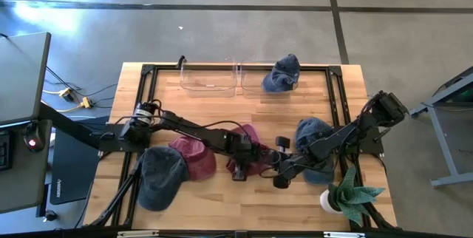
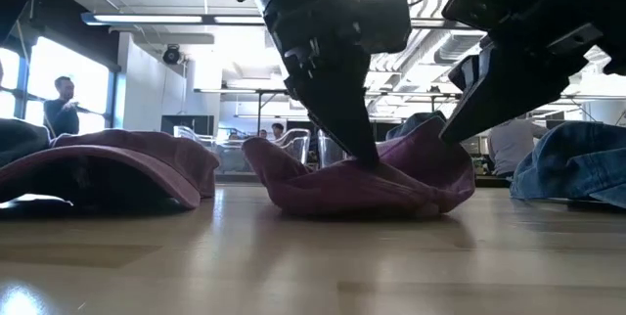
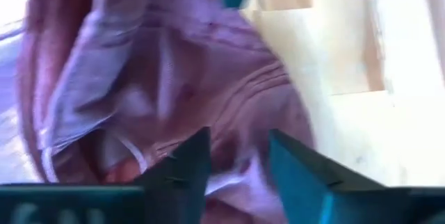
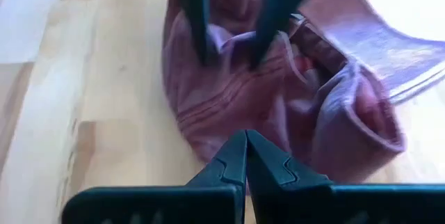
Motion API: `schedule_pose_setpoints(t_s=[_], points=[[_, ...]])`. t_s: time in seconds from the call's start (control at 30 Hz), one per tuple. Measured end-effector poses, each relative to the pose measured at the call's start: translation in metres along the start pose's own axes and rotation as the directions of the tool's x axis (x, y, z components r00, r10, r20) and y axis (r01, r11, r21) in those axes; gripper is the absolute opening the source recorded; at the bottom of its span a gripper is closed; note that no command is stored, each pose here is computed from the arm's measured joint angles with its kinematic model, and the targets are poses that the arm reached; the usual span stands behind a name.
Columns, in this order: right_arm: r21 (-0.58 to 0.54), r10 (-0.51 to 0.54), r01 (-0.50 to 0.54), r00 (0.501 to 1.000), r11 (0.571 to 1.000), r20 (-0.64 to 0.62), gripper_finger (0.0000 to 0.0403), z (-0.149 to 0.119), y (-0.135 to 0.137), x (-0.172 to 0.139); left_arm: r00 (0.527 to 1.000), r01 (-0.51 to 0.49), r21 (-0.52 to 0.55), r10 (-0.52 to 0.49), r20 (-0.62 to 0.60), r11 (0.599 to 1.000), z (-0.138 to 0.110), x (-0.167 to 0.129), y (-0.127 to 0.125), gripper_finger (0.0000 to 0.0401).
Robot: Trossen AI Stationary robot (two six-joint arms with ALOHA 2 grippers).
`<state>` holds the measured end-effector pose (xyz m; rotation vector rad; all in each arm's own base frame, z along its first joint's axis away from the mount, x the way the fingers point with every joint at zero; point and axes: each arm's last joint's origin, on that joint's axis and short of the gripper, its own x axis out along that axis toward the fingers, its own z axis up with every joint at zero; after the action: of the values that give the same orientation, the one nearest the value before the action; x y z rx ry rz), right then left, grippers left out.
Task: Pick & Place hat
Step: Put the right red cap into the left transparent bin
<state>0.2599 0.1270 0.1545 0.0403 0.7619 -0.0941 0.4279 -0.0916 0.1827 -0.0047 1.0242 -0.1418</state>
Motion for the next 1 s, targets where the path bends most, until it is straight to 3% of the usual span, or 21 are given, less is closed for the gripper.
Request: schedule_pose_setpoints(t_s=[0.13,0.3,0.43,0.53,0.63,0.8,1.0], points=[[-0.005,0.029,-0.029,1.000,1.000,-0.012,0.0000,0.000,0.001,0.000,1.000,-0.018,-0.016,0.019,0.012,1.000,0.003,-0.022,-0.002,0.0213],[-0.040,0.076,-0.074,0.996,0.996,0.041,0.0000,0.003,0.007,0.002,0.994,-0.103,-0.024,0.104,0.017,0.994,-0.001,-0.030,-0.009,0.0224],[-0.066,0.079,-0.075,0.995,0.995,0.065,0.0000,0.000,0.011,0.018,0.983,-0.180,-0.065,0.181,0.009,0.981,-0.009,-0.024,-0.004,0.0194],[-0.050,-0.001,0.004,0.999,0.999,0.054,0.0000,-0.007,0.007,0.032,0.978,-0.204,-0.089,0.207,0.022,0.975,-0.016,-0.015,0.003,0.0160],[-0.029,-0.037,0.038,0.999,0.999,0.019,0.0000,-0.013,0.002,0.040,0.986,-0.159,-0.089,0.163,0.041,0.983,-0.026,-0.005,0.003,0.0124],[0.014,0.017,-0.016,0.995,1.000,-0.098,0.0000,-0.020,-0.004,0.045,0.995,-0.084,-0.079,0.089,0.054,0.993,-0.037,0.005,0.002,0.0075],[0.039,0.065,-0.059,0.981,0.997,-0.184,0.0000,-0.023,-0.005,0.041,0.997,-0.076,-0.054,0.077,0.013,0.996,-0.045,0.008,0.003,0.0046]])
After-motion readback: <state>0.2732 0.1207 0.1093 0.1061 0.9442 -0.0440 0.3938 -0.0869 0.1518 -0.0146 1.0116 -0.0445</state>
